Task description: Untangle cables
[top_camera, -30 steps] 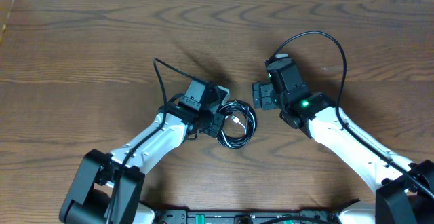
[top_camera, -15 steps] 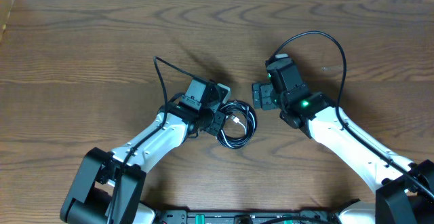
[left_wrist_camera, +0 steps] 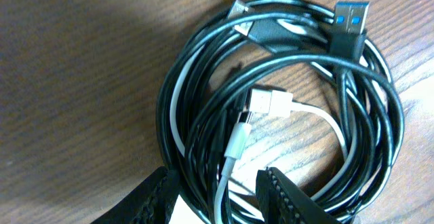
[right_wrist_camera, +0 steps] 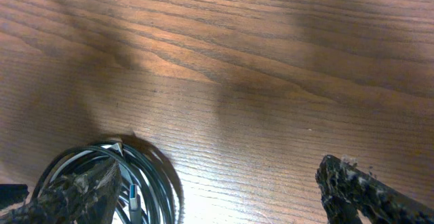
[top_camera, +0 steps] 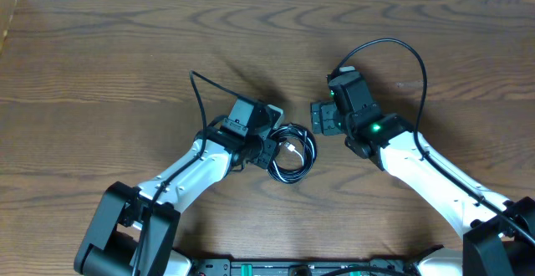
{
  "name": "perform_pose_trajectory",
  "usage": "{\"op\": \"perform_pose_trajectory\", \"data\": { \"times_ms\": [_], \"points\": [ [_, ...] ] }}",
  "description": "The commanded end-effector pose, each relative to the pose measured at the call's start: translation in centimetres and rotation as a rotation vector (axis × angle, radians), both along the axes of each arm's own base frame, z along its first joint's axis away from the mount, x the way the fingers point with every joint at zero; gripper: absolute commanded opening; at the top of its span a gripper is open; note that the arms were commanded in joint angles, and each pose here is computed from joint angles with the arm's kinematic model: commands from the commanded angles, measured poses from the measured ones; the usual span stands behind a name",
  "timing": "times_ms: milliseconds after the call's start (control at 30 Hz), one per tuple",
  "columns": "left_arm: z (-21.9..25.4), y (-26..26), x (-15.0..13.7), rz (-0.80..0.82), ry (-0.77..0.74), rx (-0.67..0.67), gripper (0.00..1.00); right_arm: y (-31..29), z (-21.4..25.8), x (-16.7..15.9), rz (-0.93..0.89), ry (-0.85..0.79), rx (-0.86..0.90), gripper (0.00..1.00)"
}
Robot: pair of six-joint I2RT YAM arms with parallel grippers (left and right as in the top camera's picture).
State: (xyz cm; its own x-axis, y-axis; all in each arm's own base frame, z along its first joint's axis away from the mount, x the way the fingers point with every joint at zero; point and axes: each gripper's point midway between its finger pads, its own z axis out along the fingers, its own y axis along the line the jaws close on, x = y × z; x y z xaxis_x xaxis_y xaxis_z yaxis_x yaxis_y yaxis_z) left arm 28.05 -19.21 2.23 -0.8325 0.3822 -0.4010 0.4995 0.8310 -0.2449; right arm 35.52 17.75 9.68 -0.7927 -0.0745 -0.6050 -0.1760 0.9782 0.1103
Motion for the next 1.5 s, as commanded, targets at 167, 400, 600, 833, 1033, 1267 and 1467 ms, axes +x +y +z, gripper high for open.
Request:
{"op": "perform_pose_trajectory", "data": {
  "times_ms": [167,400,600,833,1033,1267,1467],
  "points": [
    [-1.4,0.7,-1.3,0.007,0.042,0.024,0.43,0.1,0.7,0.2,-0.007,-0.01,0.018,0.89],
    [-1.3,0.6,-1.2,0.021,0.044,0.019,0.27,0.1,0.7,0.2,-0.006,-0.01,0.019,0.89],
    [-1.3,0.6,-1.2,0.021,0.044,0.019,0.2,0.1,0.7,0.2,-0.007,-0.01,0.019,0.89],
    [-1.3,0.6,-1.2,0.021,0.044,0.019,0.26,0.1,0.7,0.2,-0.007,-0.01,0.019,0.89],
    [-1.3,0.6,-1.1,0.021,0.04,0.017,0.08,0.1,0.7,0.2,-0.007,-0.01,0.019,0.89],
    [-1.2,0.5,-0.9,0.021,0.032,0.012,0.07,0.1,0.7,0.2,-0.007,-0.01,0.019,0.88],
    [1.1,-0.8,-0.4,-0.002,0.002,-0.058,0.07,0.4,0.6,0.1,0.002,-0.005,0.029,0.84]
  ]
}}
